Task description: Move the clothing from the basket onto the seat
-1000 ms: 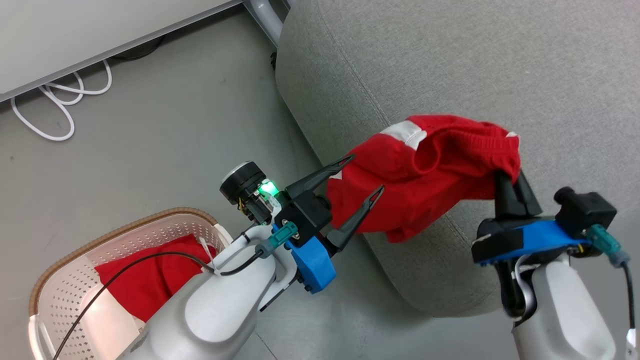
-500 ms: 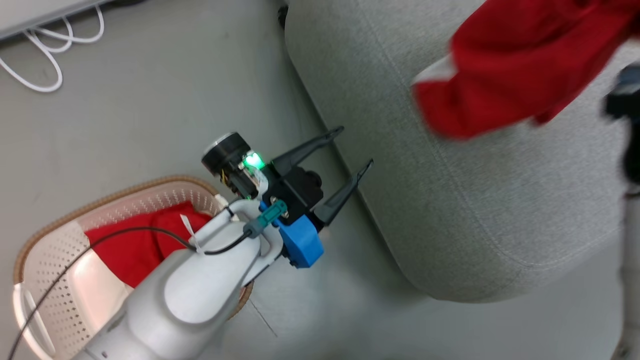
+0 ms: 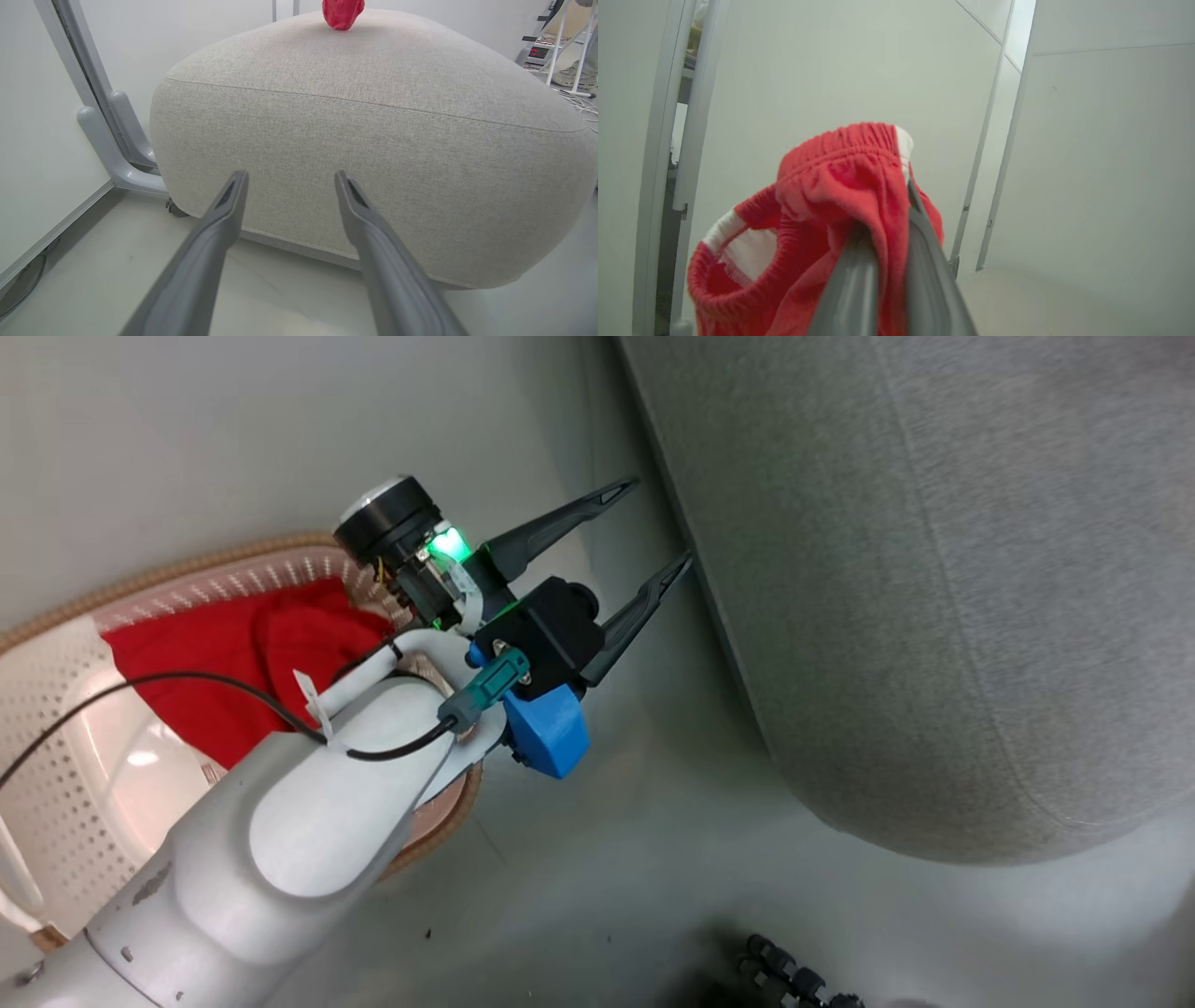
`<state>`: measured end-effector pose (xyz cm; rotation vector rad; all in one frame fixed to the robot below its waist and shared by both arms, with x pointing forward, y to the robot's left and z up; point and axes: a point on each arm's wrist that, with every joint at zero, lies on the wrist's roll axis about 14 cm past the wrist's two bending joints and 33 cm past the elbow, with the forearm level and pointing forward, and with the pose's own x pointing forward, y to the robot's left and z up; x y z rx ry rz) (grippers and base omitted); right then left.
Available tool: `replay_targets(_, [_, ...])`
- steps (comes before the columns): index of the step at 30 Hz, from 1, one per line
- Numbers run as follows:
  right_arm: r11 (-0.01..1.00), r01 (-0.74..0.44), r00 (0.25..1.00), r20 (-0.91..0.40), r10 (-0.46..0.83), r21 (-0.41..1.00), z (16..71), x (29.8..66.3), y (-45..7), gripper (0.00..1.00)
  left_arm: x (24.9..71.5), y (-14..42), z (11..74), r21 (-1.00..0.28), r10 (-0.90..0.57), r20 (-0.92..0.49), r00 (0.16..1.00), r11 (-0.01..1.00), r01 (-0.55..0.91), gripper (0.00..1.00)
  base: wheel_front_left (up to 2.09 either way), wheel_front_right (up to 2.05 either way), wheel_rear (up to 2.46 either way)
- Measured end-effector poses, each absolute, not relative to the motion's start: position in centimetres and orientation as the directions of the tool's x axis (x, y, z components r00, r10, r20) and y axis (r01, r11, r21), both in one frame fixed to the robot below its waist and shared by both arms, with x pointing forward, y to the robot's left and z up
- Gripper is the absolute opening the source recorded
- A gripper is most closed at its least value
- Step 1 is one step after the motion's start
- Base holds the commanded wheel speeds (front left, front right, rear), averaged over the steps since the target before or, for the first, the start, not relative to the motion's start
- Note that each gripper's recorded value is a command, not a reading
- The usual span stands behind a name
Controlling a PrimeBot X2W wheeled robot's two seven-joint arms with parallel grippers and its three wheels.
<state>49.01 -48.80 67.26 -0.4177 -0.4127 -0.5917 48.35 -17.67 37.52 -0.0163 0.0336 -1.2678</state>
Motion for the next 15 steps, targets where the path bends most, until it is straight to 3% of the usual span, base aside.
replay_targets(8, [0.744, 0.593, 0.805, 0.219, -0.551, -0.307, 55.0, 50.6, -50.5, 0.0, 48.9, -17.2, 34.3, -0.082, -0.953, -0.028, 0.302, 0.303, 0.949, 1.0, 0.0, 0.0, 0.0])
replay_targets(15, [0.75, 0.6, 0.784, 0.02, -0.62, -0.278, 46.5, 48.7, -50.3, 0.0, 49.1, -16.4, 33.5, -0.084, -0.947, -0.041, 0.32, 0.322, 0.943, 1.0, 0.0, 0.0, 0.0])
